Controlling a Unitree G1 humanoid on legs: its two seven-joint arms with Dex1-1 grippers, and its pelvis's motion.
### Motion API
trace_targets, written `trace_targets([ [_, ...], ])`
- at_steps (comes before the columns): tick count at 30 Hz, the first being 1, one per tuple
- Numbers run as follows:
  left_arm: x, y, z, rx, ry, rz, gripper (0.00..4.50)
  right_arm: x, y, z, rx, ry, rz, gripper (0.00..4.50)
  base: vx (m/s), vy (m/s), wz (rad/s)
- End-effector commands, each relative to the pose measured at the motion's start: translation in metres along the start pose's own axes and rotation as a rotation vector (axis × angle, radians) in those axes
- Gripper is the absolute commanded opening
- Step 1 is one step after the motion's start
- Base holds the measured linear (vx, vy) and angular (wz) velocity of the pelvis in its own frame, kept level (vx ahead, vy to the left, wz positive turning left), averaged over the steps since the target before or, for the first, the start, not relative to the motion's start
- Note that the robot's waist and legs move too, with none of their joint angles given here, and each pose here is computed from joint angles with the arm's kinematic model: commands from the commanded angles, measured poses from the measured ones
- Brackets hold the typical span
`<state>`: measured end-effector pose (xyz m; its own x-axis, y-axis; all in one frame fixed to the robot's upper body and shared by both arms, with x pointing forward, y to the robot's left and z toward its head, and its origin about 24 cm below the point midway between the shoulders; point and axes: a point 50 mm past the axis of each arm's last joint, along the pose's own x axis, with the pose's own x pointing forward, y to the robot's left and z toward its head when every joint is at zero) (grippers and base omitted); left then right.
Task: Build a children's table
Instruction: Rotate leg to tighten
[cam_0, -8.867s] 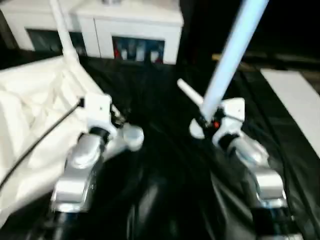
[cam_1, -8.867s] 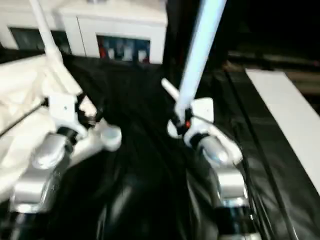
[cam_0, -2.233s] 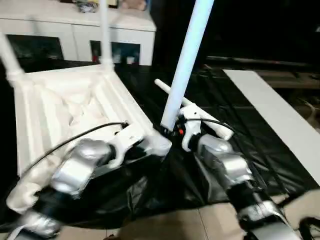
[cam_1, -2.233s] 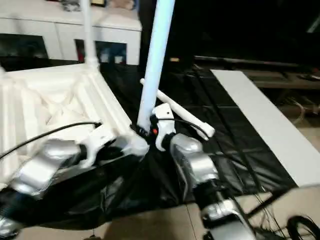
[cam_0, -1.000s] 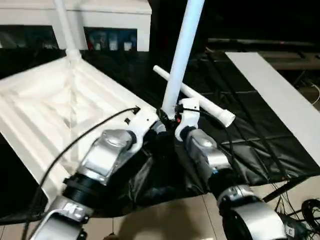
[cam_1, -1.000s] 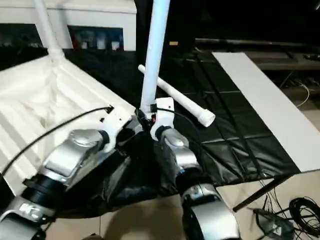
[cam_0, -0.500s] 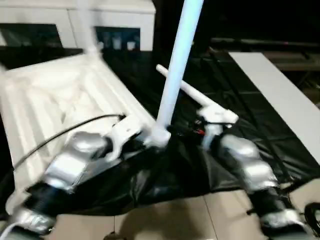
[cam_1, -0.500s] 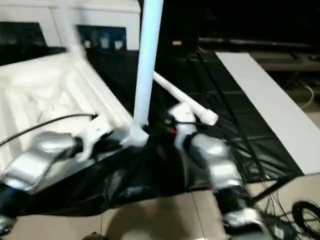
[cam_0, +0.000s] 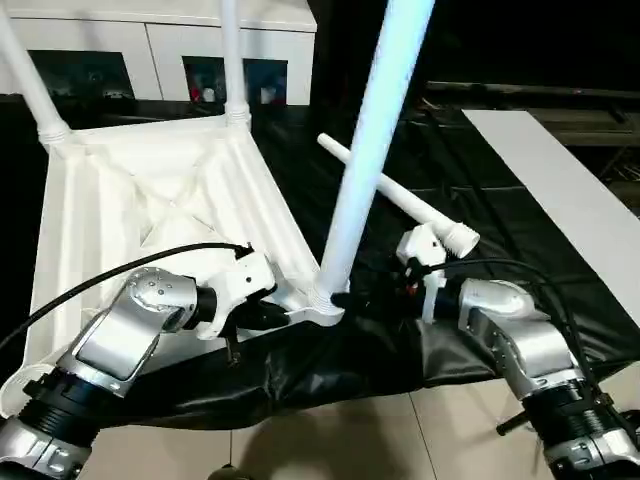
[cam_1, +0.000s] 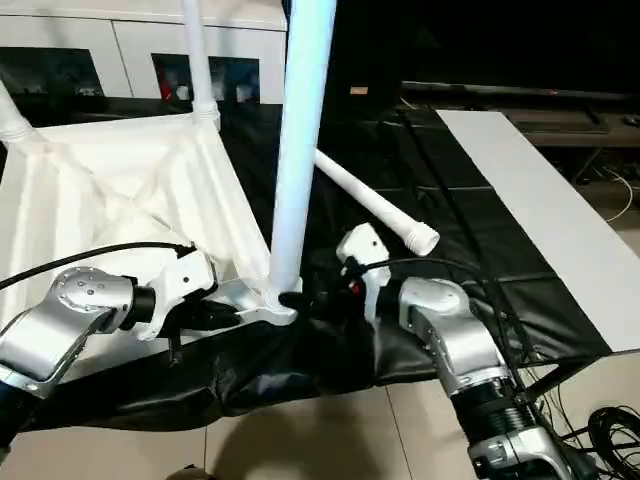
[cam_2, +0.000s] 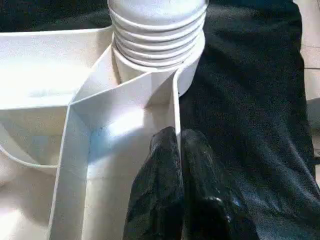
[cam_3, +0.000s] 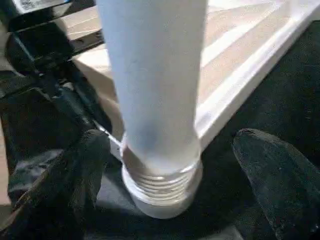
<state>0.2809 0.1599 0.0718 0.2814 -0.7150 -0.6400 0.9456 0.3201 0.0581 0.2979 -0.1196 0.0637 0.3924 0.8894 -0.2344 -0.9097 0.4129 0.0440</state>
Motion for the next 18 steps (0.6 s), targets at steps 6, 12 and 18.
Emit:
trace_targets([
  [6,0.009,-0.009,0.008,0.048,-0.013,-0.075,0.0,0.011,-0.004,0.001,-0.057,0.037,0.013,4.05,0.0,0.0,0.0],
  [12,0.01,-0.009,0.007,0.049,-0.01,-0.072,0.0,0.017,-0.003,0.002,-0.054,0.025,0.03,3.55,0.0,0.0,0.0],
  [18,0.008,-0.008,0.006,0.052,-0.001,-0.072,0.0,0.019,-0.003,0.002,-0.051,0.011,0.039,3.09,0.0,0.0,0.0],
])
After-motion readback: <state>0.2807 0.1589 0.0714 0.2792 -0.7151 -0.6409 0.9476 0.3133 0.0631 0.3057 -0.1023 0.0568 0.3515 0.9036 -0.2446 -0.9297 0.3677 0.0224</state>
